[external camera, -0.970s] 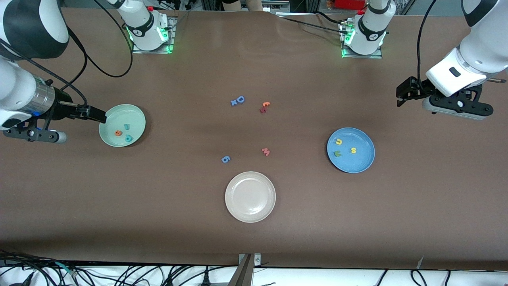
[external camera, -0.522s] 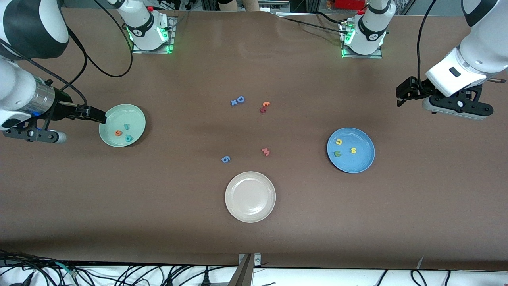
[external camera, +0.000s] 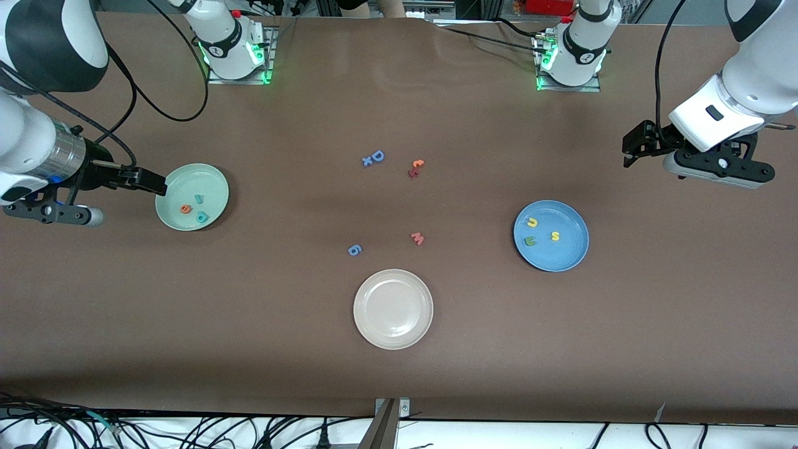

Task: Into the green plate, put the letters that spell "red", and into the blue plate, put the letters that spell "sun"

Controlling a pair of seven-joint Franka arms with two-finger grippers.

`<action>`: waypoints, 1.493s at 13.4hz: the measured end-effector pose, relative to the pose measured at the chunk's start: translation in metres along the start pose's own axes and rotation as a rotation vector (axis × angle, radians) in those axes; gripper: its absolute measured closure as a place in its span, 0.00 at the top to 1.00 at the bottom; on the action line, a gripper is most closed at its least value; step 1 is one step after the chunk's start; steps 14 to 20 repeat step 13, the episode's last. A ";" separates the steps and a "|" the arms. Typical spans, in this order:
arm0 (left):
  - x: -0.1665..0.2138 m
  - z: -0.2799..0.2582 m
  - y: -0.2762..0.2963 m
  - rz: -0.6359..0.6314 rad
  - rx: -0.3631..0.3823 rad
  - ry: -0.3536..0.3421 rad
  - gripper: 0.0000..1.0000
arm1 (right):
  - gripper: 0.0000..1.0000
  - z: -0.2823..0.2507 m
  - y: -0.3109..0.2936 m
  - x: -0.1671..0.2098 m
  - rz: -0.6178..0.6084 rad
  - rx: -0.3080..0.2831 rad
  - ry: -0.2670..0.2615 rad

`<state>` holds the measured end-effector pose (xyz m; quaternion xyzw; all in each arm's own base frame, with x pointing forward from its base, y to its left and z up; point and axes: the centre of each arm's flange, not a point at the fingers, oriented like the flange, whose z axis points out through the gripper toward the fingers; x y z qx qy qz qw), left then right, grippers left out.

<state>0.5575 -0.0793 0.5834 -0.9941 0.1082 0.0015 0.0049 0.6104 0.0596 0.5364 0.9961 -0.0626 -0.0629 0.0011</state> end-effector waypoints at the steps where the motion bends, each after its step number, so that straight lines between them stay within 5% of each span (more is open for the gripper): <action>1: 0.000 0.000 0.000 0.000 0.000 0.000 1.00 | 1.00 0.001 0.000 0.000 0.000 0.000 -0.001; 20: 0.000 0.000 -0.002 -0.004 0.000 0.000 1.00 | 1.00 0.002 0.000 0.001 0.000 0.002 0.009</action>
